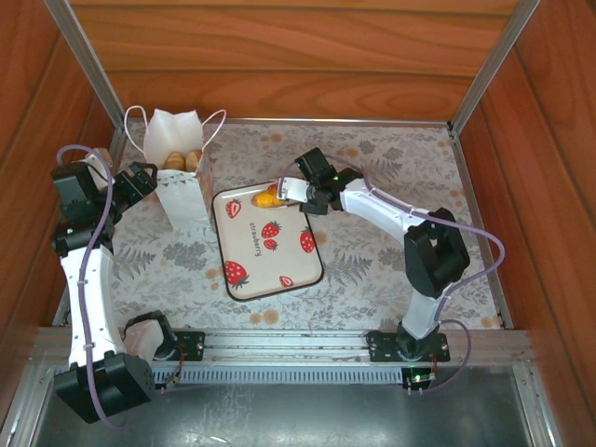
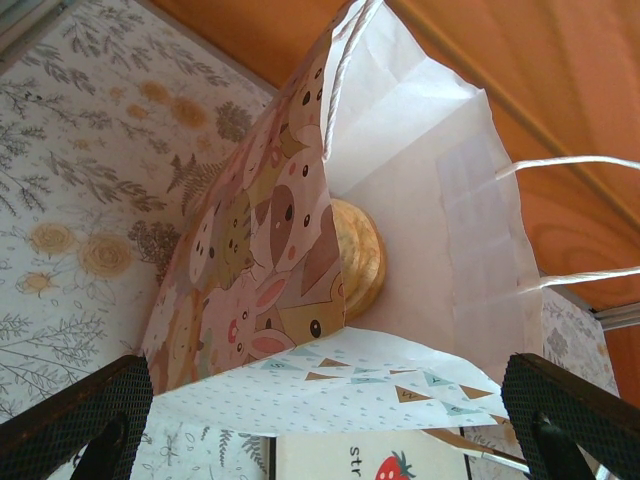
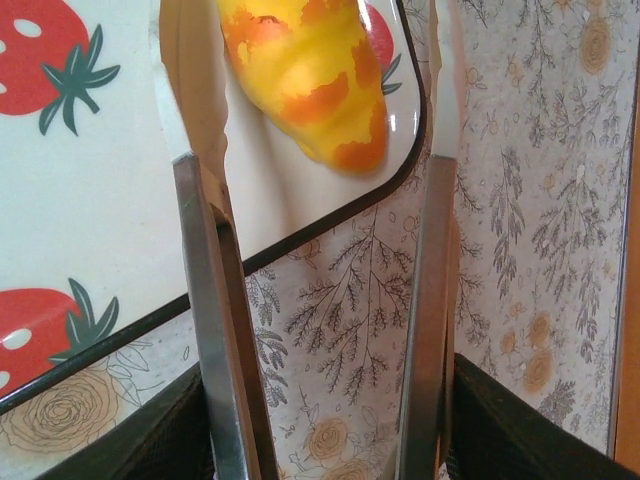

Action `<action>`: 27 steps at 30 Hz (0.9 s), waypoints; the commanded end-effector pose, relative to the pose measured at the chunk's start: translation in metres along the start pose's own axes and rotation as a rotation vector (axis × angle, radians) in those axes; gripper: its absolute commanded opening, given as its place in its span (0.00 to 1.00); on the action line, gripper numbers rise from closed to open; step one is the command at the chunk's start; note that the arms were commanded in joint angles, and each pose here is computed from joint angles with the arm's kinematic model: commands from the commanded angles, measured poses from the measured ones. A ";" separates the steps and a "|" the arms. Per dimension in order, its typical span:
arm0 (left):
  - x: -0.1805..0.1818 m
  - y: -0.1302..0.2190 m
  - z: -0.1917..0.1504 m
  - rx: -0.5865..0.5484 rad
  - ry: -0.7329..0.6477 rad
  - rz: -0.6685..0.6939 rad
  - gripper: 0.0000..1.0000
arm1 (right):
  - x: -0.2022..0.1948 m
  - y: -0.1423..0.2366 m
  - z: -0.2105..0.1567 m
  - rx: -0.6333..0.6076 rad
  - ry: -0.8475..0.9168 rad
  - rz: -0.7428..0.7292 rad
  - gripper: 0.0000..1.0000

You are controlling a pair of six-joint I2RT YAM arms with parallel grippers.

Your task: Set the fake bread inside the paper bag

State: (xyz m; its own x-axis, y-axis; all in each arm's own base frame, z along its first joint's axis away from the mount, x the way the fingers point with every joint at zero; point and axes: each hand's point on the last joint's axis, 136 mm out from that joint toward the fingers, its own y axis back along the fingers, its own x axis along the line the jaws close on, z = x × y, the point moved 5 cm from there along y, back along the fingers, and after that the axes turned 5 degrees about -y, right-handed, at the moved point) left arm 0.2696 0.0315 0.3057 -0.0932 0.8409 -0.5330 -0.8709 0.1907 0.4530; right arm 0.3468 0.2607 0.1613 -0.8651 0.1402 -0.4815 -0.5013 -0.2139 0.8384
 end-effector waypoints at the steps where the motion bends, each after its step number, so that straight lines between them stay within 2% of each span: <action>1: -0.001 0.003 0.009 -0.029 -0.030 0.007 0.95 | 0.002 0.001 0.003 0.001 0.019 0.032 0.57; 9: -0.001 0.002 0.010 -0.028 -0.029 0.006 0.95 | 0.010 -0.009 -0.001 0.017 0.002 0.097 0.57; 15: 0.000 0.001 0.009 -0.027 -0.028 0.009 0.95 | 0.004 -0.020 -0.007 0.083 0.000 0.057 0.51; 27: 0.001 0.001 0.013 -0.038 -0.023 0.025 0.95 | -0.011 0.020 0.003 -0.028 -0.020 -0.094 0.33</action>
State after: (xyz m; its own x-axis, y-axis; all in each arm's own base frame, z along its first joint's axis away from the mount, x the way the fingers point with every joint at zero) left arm 0.2722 0.0338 0.3025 -0.1091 0.8413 -0.5294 -0.8668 0.1802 0.4650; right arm 0.3490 0.2538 0.1547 -0.8586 0.1573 -0.4878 -0.5100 -0.1675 0.8437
